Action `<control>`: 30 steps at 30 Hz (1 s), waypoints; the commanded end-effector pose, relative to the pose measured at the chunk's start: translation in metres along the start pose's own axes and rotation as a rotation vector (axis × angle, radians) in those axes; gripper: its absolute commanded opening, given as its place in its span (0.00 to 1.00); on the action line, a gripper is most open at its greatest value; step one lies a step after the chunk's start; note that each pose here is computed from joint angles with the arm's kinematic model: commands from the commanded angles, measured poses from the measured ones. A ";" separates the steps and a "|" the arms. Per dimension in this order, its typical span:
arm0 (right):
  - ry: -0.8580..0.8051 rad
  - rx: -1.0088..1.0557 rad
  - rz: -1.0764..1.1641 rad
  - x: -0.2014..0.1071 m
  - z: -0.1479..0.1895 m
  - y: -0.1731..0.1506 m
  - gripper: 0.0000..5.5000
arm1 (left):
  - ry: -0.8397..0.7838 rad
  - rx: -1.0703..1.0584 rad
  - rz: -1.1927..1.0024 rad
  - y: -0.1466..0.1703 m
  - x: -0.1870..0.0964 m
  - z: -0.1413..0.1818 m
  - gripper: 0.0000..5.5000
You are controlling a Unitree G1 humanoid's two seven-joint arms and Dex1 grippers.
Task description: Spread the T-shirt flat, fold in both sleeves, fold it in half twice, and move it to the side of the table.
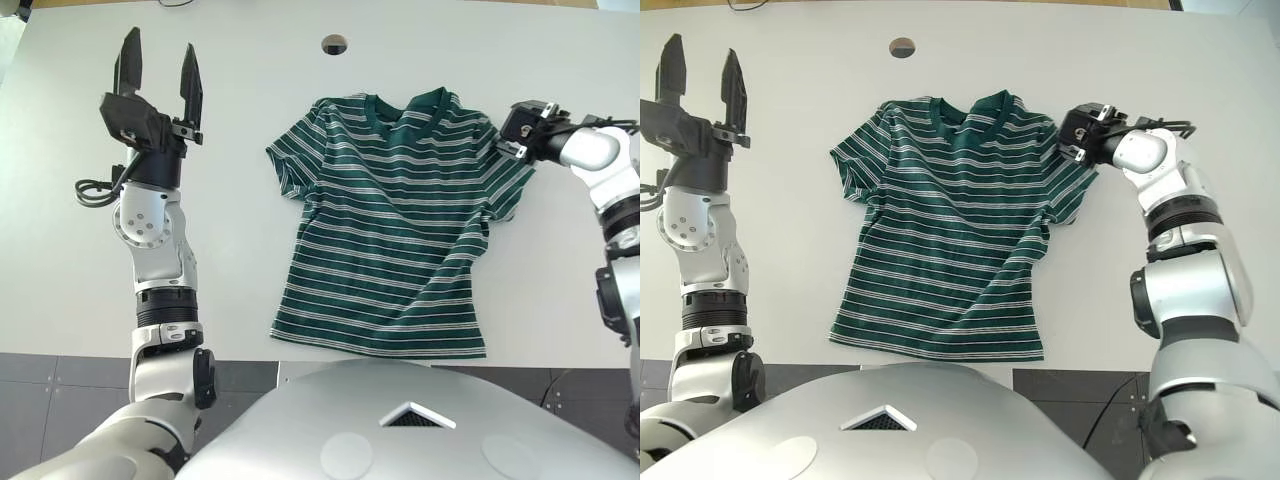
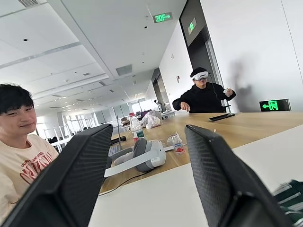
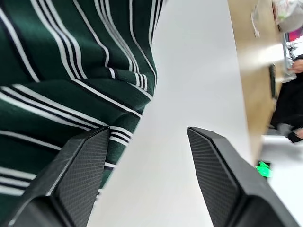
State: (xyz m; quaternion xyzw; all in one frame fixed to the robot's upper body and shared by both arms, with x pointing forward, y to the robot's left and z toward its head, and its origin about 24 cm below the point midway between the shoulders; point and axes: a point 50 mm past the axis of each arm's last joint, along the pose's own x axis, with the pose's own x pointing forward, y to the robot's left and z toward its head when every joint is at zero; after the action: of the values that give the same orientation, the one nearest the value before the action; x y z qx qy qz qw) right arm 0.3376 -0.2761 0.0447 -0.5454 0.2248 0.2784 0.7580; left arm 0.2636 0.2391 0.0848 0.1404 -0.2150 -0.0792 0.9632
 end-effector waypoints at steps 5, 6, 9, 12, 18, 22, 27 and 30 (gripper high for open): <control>-0.070 -0.122 -0.278 -0.001 0.020 -0.030 0.56 | -0.015 0.002 -0.010 0.003 0.006 -0.002 0.51; -0.121 -0.134 -0.302 -0.001 0.027 -0.032 0.56 | -0.011 0.001 -0.008 0.004 0.005 -0.004 0.51; -0.325 -0.120 -0.424 -0.006 0.053 -0.043 0.56 | 0.063 -0.013 -0.043 0.000 0.002 -0.015 0.51; -0.456 -0.138 -0.566 -0.018 0.071 -0.059 0.56 | 0.230 -0.069 -0.130 -0.011 0.004 -0.037 0.51; -0.566 -0.144 -0.669 -0.030 0.085 -0.071 0.56 | 0.575 -0.547 -0.339 -0.060 0.026 -0.066 0.51; -0.602 -0.157 -0.662 -0.032 0.089 -0.069 0.56 | 0.706 -0.727 -0.358 -0.073 0.034 -0.065 0.51; -0.645 -0.172 -0.660 -0.036 0.095 -0.069 0.56 | 0.895 -0.784 -0.362 -0.077 0.034 -0.064 0.51; -0.658 -0.167 -0.656 -0.036 0.098 -0.068 0.56 | 1.000 -0.687 -0.359 -0.079 0.031 -0.068 0.51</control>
State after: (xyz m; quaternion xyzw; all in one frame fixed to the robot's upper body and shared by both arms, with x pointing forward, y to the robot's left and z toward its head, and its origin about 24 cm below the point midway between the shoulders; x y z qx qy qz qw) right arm 0.3611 -0.2054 0.1454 -0.5336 -0.2358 0.1971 0.7879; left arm 0.3155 0.1714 0.0217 -0.1611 0.2839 -0.2517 0.9111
